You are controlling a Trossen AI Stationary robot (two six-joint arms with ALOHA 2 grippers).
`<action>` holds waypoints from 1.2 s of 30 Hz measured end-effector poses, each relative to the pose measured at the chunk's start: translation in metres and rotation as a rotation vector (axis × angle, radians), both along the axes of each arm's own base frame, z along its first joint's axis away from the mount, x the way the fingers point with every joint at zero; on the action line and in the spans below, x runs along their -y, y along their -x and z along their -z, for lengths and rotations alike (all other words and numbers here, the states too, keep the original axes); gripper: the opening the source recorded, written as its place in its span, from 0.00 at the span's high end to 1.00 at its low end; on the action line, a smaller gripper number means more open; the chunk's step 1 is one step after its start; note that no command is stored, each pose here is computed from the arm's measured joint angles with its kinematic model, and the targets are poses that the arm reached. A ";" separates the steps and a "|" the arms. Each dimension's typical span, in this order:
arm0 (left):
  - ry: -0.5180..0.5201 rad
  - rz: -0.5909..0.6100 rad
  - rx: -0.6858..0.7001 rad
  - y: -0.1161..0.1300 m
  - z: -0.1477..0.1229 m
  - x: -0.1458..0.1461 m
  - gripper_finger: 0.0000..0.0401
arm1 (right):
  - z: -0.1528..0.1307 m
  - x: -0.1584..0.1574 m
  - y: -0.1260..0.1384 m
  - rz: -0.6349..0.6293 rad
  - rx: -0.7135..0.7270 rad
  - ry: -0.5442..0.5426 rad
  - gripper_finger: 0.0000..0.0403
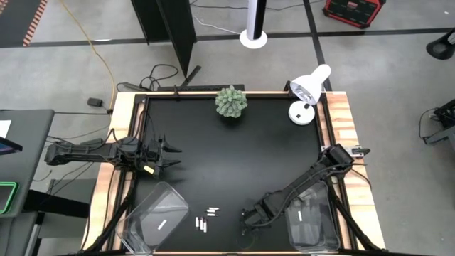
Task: Sort batteries
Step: Put the black battery into the right transparent bin
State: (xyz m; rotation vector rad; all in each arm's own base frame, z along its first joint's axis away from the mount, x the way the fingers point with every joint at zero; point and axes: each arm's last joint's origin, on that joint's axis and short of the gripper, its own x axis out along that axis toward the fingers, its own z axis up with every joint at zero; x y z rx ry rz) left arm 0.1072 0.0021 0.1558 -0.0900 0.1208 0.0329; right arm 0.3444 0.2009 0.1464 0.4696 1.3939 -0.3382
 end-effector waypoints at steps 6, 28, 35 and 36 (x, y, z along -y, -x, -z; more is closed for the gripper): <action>0.000 0.000 0.000 0.000 0.000 0.000 0.50 | -0.013 0.004 -0.007 -0.030 0.043 0.133 0.90; 0.000 -0.001 -0.001 0.000 0.000 0.000 0.50 | -0.159 -0.014 -0.013 -0.355 0.185 0.246 0.90; 0.000 -0.001 -0.001 0.000 0.000 0.000 0.50 | -0.199 -0.023 0.004 -0.406 0.254 0.264 0.90; 0.000 -0.001 -0.001 0.000 0.000 0.000 0.50 | -0.202 -0.024 0.007 -0.401 0.249 0.275 0.90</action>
